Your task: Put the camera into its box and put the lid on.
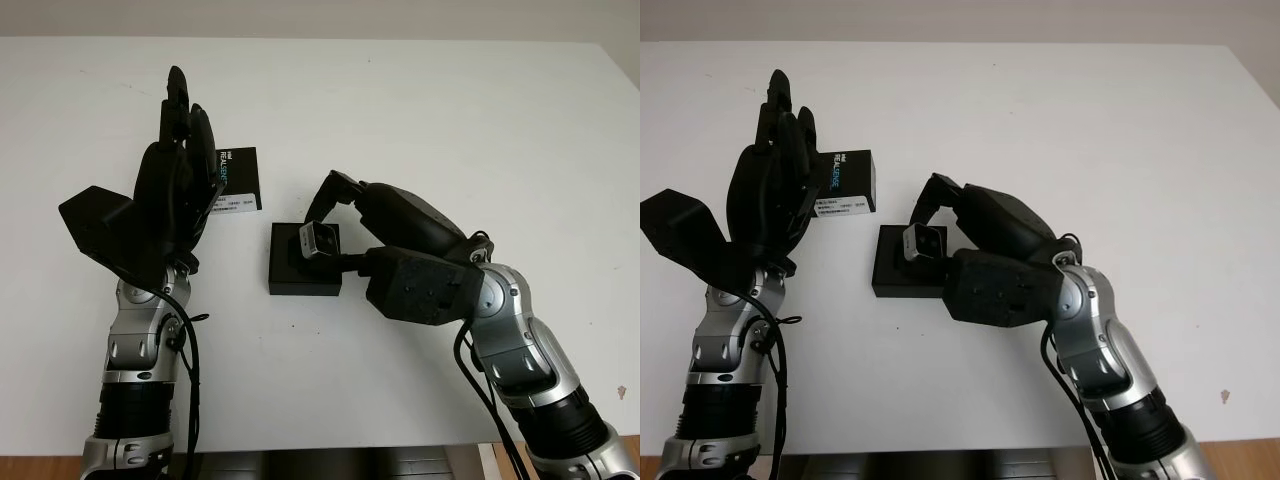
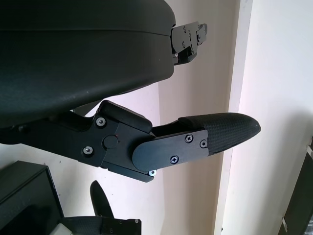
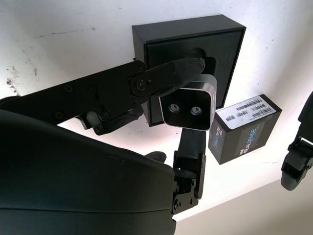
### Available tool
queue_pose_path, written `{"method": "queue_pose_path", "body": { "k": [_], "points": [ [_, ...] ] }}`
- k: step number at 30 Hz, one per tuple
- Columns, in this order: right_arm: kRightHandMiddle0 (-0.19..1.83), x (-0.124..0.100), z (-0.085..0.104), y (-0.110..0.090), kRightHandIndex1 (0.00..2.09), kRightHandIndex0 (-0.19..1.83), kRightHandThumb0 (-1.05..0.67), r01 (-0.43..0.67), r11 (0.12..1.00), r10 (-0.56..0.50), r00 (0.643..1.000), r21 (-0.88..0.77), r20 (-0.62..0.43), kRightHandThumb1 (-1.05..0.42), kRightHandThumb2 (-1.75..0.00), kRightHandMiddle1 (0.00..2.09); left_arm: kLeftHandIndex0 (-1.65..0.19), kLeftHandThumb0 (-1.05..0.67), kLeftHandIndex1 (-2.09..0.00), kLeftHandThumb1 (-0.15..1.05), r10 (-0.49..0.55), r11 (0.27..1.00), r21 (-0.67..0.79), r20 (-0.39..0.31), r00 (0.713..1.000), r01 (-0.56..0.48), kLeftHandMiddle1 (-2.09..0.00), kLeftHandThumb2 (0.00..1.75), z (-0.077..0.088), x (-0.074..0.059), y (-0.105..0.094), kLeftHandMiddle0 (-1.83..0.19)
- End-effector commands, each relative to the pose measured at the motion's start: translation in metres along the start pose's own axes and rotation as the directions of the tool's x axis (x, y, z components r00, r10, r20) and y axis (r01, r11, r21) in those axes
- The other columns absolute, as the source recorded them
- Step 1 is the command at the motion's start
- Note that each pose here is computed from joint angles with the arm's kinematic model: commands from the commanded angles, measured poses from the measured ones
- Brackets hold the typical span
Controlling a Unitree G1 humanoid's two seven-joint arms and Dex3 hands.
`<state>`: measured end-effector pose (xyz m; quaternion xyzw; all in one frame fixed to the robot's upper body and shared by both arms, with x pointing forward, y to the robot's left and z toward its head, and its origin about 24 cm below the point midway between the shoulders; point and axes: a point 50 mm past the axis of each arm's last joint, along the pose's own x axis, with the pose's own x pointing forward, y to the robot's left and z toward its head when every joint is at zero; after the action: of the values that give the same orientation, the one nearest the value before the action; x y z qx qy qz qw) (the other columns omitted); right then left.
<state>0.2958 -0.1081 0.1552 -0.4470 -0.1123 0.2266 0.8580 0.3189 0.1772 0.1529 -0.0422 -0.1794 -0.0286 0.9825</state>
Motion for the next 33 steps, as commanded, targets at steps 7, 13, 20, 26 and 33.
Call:
{"method": "queue_pose_path", "body": {
  "k": [7,13,20,26,33],
  "points": [
    [0.28,0.005,0.003,0.003,0.42,0.15,-0.35,0.001,1.000,-0.001,0.999,0.007,0.035,-1.05,-0.30,2.09,0.19,-0.82,0.00,1.05,0.014,1.000,-0.005,0.007,1.000,-0.014,0.00,0.63,0.000,-0.002,-0.001,0.19],
    [0.08,0.006,0.004,0.008,0.44,0.16,-0.33,-0.006,1.000,0.005,0.998,0.009,0.067,-1.05,-0.28,1.99,0.19,-0.82,0.00,1.05,0.003,1.000,-0.002,0.008,1.000,-0.003,0.00,0.64,0.000,-0.002,0.000,0.19],
    [0.16,0.007,0.006,0.010,0.57,0.12,-0.34,-0.014,1.000,0.016,0.996,-0.017,0.086,-1.05,-0.28,2.09,0.19,-0.82,0.00,1.05,0.011,1.000,-0.006,0.007,1.000,-0.011,0.00,0.63,0.000,-0.001,0.000,0.19],
    [0.13,0.006,0.006,0.012,0.68,0.07,-0.34,-0.015,1.000,0.016,0.996,-0.015,0.086,-1.05,-0.28,2.09,0.19,-0.82,0.00,1.05,0.010,1.000,0.000,0.008,1.000,-0.010,0.00,0.63,0.000,-0.002,0.000,0.19],
    [0.03,0.006,0.003,0.012,0.74,0.03,-0.32,-0.013,1.000,0.014,0.996,-0.018,0.084,-1.05,-0.30,2.06,0.19,-0.82,0.00,1.05,0.012,1.000,-0.001,0.007,1.000,-0.012,0.00,0.63,-0.001,-0.003,0.001,0.19]
  ]
}}
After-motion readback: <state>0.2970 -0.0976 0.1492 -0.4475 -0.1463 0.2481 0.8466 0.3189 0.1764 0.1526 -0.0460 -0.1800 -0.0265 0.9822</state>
